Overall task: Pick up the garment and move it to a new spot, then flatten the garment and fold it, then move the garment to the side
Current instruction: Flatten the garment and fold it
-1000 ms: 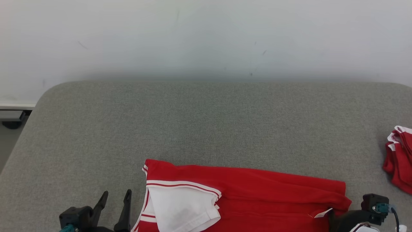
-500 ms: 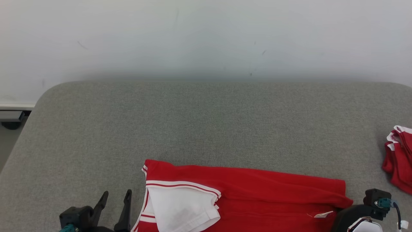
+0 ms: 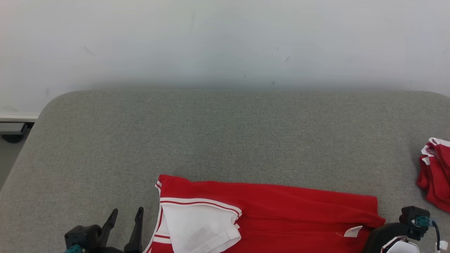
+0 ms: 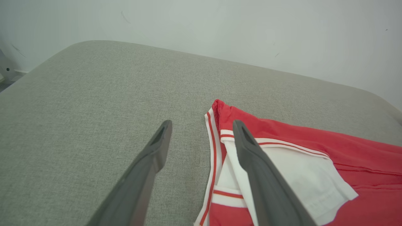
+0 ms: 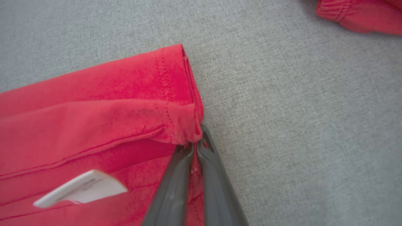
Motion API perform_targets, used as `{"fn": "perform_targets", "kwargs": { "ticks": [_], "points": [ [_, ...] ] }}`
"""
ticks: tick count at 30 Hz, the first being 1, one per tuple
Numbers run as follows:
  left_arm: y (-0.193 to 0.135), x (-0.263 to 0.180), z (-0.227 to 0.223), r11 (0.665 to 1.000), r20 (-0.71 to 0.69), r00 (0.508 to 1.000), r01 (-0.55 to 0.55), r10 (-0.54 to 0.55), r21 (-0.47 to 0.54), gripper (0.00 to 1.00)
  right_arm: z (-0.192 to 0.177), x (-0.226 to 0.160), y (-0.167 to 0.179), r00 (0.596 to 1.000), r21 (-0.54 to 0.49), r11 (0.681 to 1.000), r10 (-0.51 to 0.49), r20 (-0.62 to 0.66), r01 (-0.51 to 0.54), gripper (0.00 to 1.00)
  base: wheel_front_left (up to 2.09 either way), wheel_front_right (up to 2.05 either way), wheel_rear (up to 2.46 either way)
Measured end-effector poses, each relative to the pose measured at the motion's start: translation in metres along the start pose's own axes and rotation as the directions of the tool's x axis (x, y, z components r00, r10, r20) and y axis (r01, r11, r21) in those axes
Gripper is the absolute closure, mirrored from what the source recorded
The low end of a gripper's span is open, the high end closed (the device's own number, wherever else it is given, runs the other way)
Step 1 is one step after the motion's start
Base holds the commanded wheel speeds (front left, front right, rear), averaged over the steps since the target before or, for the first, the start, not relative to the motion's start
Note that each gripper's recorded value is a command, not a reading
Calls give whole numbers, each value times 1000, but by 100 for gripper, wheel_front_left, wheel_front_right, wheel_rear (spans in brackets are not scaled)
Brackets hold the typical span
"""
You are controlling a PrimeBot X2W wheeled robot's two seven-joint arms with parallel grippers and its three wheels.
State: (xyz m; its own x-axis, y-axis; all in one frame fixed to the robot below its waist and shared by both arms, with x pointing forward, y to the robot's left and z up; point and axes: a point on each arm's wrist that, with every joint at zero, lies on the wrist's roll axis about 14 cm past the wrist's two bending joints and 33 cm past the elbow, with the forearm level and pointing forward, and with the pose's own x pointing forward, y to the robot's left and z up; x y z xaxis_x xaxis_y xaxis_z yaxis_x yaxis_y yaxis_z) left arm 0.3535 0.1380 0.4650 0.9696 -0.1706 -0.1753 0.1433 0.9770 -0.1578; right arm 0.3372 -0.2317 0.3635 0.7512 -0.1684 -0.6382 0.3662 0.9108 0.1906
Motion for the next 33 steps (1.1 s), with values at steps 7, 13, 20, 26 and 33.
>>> {"fn": "perform_targets", "kwargs": {
  "ticks": [7,13,20,26,33],
  "points": [
    [-1,0,-1,1000,-5,1000,4,-4,0,0,-4,0,2,1000,-7,1000,11,-13,-11,0,0,0,0],
    [-1,0,-1,1000,-4,1000,5,-5,1,0,-2,-1,-1,1000,-21,1000,22,-10,-22,0,0,0,0],
    [-3,0,0,1000,-2,1000,10,-10,2,0,14,-7,11,993,21,994,102,52,-103,0,0,0,0],
    [-5,1,1,1000,0,1000,17,-17,4,0,16,-16,5,990,8,993,119,70,-119,0,0,0,0],
    [-7,2,2,1000,1,1000,24,-24,4,0,19,-22,0,990,9,993,118,76,-119,0,0,0,0]
  ]
}}
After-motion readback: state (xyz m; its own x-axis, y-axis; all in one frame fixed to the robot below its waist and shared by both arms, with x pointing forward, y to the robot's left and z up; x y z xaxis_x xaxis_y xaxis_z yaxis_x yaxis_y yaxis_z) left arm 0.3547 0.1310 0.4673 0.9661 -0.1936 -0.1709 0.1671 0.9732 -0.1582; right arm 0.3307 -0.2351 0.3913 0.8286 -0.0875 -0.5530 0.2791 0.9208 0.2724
